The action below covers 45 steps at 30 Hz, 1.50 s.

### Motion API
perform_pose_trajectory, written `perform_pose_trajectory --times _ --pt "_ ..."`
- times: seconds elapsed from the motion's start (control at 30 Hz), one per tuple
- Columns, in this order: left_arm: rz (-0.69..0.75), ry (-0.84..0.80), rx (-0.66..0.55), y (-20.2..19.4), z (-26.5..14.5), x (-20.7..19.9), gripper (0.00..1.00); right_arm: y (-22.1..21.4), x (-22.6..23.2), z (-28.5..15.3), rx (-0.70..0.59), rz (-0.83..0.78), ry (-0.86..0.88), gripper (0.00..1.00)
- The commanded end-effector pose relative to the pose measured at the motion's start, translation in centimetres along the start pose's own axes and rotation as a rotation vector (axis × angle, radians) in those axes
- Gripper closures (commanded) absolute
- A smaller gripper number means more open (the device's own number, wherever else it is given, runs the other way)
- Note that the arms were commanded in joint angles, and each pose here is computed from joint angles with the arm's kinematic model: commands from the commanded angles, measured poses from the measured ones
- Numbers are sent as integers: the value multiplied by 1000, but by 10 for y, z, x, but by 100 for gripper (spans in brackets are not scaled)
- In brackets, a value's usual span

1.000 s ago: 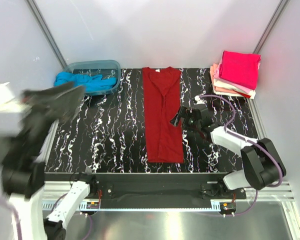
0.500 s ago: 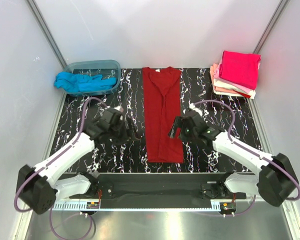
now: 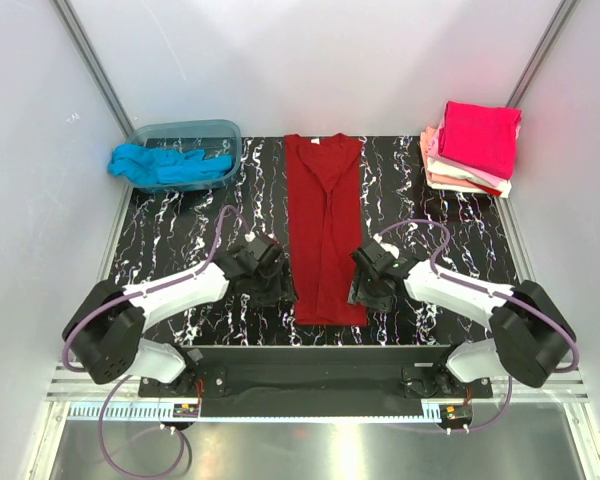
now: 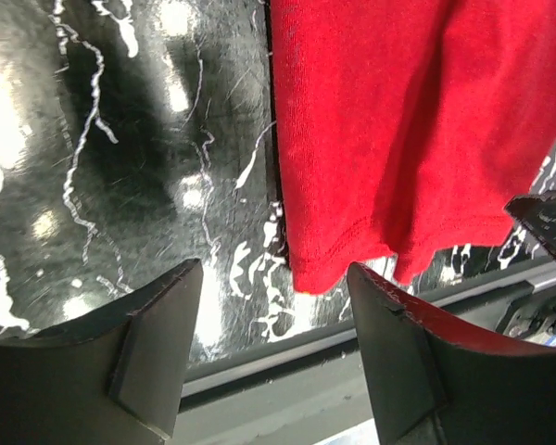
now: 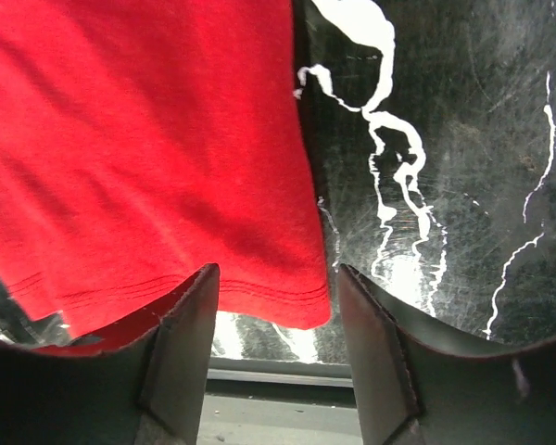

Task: Fold and stack the t-shirts
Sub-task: Fold the tshirt

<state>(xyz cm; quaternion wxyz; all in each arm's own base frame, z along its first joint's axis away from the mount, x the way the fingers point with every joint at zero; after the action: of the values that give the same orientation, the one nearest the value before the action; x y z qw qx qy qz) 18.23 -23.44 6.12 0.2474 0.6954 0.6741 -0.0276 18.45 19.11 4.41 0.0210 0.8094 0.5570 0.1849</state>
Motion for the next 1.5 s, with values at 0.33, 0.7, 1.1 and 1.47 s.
perform_pose_trajectory --times 0.33,0.7,1.1,1.47 --pt "30 -43 6 -8 40 -27 57 -6 6 7 28 -34 -22 72" --pt "28 142 -29 -6 15 4 100 2 -19 -12 -49 -10 -96 100" --pt "-42 115 10 -23 8 8 64 -18 -36 -14 17 3 -104 44" --pt "-48 121 -75 -17 -13 17 27 -20 -18 -22 21 30 30 24"
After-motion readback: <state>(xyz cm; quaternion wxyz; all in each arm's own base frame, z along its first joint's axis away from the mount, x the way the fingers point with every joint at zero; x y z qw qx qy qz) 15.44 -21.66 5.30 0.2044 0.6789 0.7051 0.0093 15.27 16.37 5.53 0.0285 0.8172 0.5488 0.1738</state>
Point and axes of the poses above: each gripper's point midway between its finger pads, its own z axis out along the fingers, its own x axis along the line the jaws close on, y = z × x, the point moved 1 cm from there along -z, back along the fingers, and after that the axes turned 8 degrees about z, right-handed, at the moved point
